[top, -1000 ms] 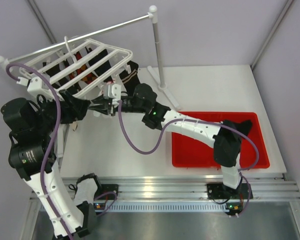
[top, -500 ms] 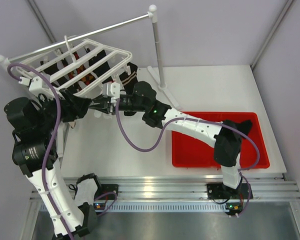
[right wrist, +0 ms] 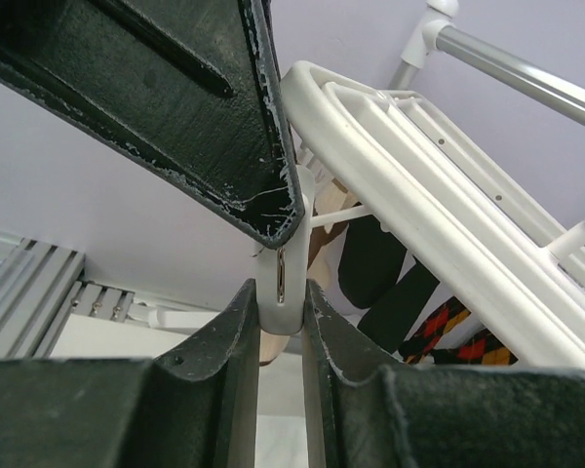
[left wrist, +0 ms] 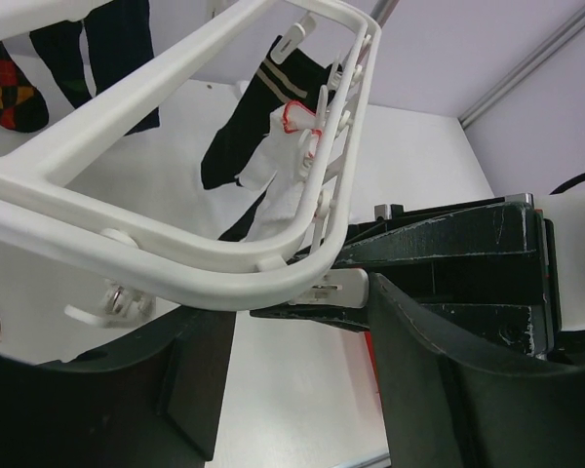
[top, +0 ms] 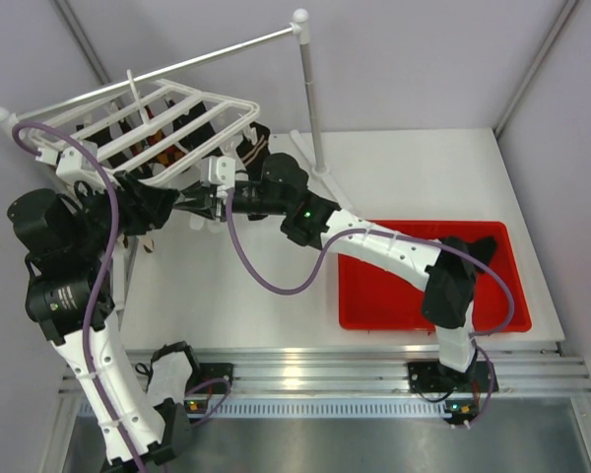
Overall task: Clip the socks to the hanger
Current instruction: Open the clamp at the hanger.
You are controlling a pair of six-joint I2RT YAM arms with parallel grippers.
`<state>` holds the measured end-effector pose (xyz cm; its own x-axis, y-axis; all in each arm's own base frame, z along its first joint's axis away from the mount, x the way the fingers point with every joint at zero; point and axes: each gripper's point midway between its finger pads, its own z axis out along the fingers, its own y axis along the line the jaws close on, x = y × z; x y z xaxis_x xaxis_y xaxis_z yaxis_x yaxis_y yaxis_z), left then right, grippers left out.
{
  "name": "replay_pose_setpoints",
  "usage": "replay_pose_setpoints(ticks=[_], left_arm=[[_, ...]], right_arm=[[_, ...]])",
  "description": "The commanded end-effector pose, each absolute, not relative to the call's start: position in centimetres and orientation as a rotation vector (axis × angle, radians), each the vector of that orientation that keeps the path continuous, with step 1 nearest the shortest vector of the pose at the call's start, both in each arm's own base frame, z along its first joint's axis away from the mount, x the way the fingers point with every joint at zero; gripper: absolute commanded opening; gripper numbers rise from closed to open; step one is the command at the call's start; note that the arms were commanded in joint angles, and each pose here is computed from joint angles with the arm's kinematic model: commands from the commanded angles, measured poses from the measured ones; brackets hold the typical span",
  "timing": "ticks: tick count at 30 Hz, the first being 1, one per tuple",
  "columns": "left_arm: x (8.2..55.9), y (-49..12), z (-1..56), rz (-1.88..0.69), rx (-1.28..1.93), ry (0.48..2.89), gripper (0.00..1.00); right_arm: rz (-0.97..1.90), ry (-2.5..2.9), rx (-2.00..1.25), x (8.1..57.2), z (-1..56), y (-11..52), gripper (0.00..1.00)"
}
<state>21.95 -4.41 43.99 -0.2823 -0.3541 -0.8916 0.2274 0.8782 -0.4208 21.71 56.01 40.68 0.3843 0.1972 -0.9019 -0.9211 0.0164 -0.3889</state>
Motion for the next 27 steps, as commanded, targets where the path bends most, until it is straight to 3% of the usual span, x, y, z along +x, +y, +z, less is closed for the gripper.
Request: replay_pose_setpoints(ticks=[1,13,16,18,22,23,27], left_arm=[[23.3,-4.1,46.0,-0.540,-0.024,1.679,0.60],[24.1,-4.1,45.8,-0.569,-0.018,1.665,0.61],[24.3,-4.1,45.6,-0.579,-0.016,1.667,0.56],[24.5,-4.0,45.5,-0.571,-0.020,1.666,0.49],[24.8,-3.9,45.2,-0.578,-0.025,1.666,0.21],[24.8,-4.0,45.2,-0.582,-0.024,1.667,0.19],[24.8,-3.9,45.0,-0.589,-0.035,1.672,0.01]], right_arm=[[1.038,0.707,-1.266,20.5,43.1,55.3,0.00],[1.016,0.752,-1.287,21.5,41.9,56.3,0.00],[1.016,0.754,-1.291,21.5,41.8,56.4,0.00],[1.017,0.756,-1.293,21.5,41.6,56.5,0.00],[1.022,0.765,-1.295,21.6,41.4,56.6,0.00],[1.020,0.765,-1.298,21.6,41.3,56.6,0.00],[1.017,0.782,-1.294,21.6,41.3,56.4,0.23]])
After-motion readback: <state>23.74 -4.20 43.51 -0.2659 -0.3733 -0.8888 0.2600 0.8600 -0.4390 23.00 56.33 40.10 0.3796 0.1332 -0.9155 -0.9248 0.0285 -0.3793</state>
